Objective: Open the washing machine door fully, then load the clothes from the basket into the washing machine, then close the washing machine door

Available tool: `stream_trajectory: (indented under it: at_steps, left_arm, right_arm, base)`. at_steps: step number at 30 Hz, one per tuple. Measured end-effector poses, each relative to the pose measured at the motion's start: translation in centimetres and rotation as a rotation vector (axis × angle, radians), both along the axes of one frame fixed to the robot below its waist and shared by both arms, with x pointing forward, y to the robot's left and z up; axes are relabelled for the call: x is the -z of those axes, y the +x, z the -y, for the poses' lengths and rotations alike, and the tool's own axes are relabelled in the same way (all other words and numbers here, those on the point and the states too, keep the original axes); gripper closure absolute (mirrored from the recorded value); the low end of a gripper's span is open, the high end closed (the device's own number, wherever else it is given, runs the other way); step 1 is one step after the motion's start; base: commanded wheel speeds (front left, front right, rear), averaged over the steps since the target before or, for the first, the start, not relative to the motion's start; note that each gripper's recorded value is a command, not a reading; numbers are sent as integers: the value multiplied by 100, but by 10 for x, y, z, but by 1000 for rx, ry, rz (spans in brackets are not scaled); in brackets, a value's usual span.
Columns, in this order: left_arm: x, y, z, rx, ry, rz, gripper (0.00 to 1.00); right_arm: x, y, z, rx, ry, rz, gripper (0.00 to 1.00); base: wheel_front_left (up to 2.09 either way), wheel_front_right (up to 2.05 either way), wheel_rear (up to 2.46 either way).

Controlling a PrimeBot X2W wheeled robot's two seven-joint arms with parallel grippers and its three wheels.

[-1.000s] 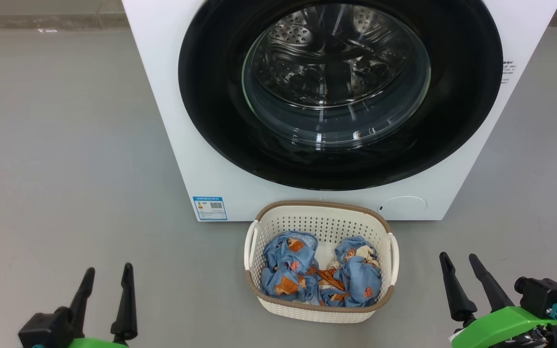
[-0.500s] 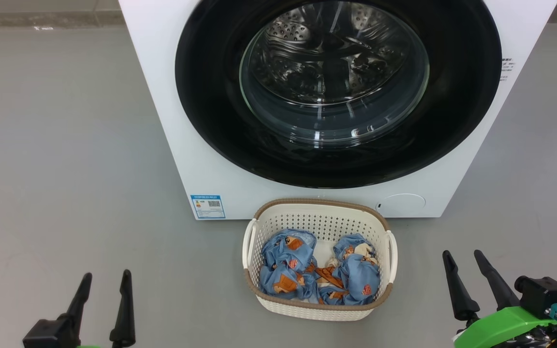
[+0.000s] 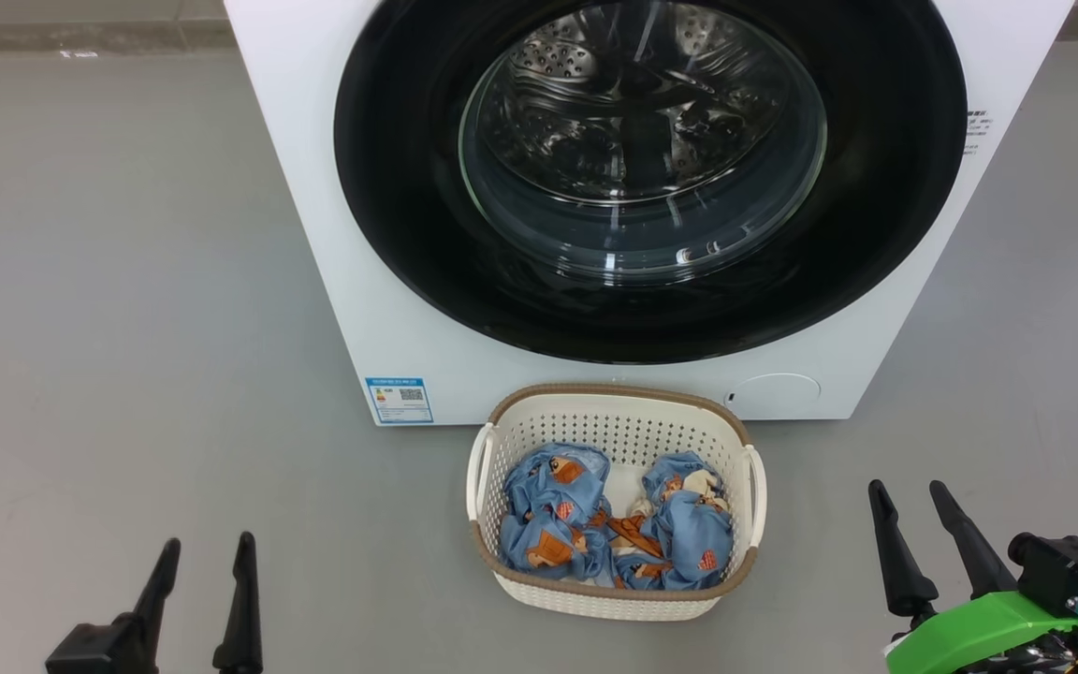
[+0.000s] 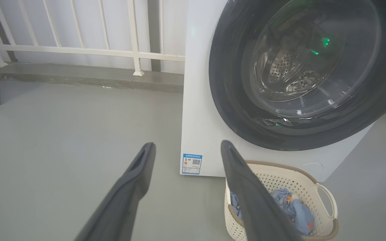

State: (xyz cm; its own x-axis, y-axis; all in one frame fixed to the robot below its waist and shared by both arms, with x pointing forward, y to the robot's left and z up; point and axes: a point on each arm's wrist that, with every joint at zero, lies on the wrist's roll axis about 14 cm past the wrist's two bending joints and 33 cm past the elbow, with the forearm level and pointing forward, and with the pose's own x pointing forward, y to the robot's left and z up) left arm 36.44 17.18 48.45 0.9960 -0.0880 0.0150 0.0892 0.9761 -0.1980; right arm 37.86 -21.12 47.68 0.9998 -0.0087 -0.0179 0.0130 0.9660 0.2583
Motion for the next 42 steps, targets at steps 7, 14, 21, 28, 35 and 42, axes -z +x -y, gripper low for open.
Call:
stream_trajectory:
  at_steps: [7,14,21,28,35,42]
  left_arm:
    - [1,-1,1,15,14,-4,0]
    - [1,-1,2,21,19,-4,0]
    - [4,0,5,29,19,-11,0]
    - [5,0,4,31,24,-15,0]
    - [5,1,6,36,23,-16,0]
    - [5,1,7,40,22,-16,0]
  right_arm:
    - [-1,0,-1,1,4,4,0]
    - [-2,0,0,5,7,6,0]
    - [1,1,0,5,6,-1,0]
    - [3,1,-1,5,9,-6,0]
    - [3,1,-1,5,9,-8,0]
    - [4,2,-1,4,9,-9,0]
  base:
    - [29,11,-39]
    - [72,70,-142]
    - [54,54,-107]
    - [84,84,-167]
    - [120,120,-241]
    - [123,123,-246]
